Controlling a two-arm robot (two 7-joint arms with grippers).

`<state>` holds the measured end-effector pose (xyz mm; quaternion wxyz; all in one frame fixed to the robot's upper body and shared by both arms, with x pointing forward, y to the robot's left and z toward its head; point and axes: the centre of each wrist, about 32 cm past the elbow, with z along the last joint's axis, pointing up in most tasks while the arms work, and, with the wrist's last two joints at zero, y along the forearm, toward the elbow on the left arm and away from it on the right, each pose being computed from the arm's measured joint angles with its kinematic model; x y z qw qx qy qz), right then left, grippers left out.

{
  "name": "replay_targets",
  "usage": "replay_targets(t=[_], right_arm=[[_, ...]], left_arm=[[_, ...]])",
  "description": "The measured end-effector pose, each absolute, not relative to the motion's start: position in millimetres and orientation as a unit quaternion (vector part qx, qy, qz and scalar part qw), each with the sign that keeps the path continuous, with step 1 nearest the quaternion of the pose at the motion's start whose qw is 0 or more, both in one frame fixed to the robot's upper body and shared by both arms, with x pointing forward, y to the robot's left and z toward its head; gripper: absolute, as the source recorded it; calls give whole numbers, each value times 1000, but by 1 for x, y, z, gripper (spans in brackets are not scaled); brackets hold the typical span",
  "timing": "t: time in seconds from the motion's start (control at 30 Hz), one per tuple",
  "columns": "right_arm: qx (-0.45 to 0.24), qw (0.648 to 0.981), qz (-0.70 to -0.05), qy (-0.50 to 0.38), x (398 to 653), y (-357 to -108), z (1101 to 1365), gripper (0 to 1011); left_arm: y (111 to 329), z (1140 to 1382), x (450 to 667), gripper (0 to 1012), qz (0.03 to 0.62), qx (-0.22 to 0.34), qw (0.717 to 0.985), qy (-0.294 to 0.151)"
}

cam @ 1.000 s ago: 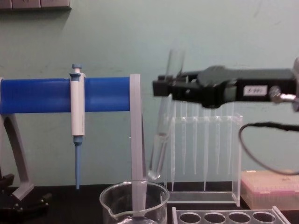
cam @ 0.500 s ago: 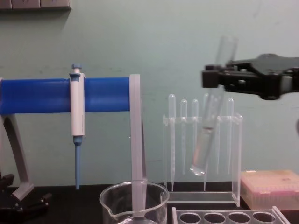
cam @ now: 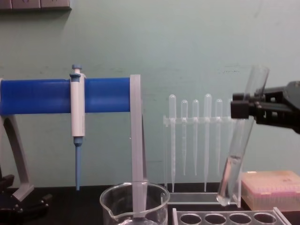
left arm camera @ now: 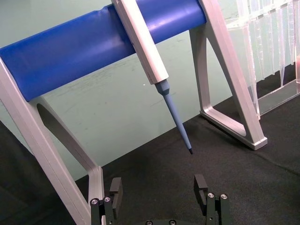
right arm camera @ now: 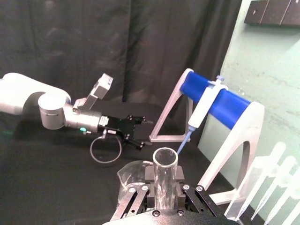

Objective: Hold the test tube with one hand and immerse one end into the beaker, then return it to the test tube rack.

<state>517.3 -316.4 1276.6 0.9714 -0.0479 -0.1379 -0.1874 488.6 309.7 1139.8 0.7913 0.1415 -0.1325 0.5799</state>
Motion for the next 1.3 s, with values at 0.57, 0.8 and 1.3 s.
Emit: replay_targets(t=[0.57, 0.8, 1.3], right_arm=[[-58, 972, -181, -139, 511, -317, 1256, 238], [-59, 972, -182, -135, 513, -313, 1247, 238], [-69, 972, -185, -130, 524, -308, 1232, 238]], left_arm=[[310, 1140, 489, 1000, 580, 141, 791, -132], [310, 1140, 489, 1000, 580, 141, 791, -132], [310, 1140, 489, 1000, 580, 141, 791, -132]])
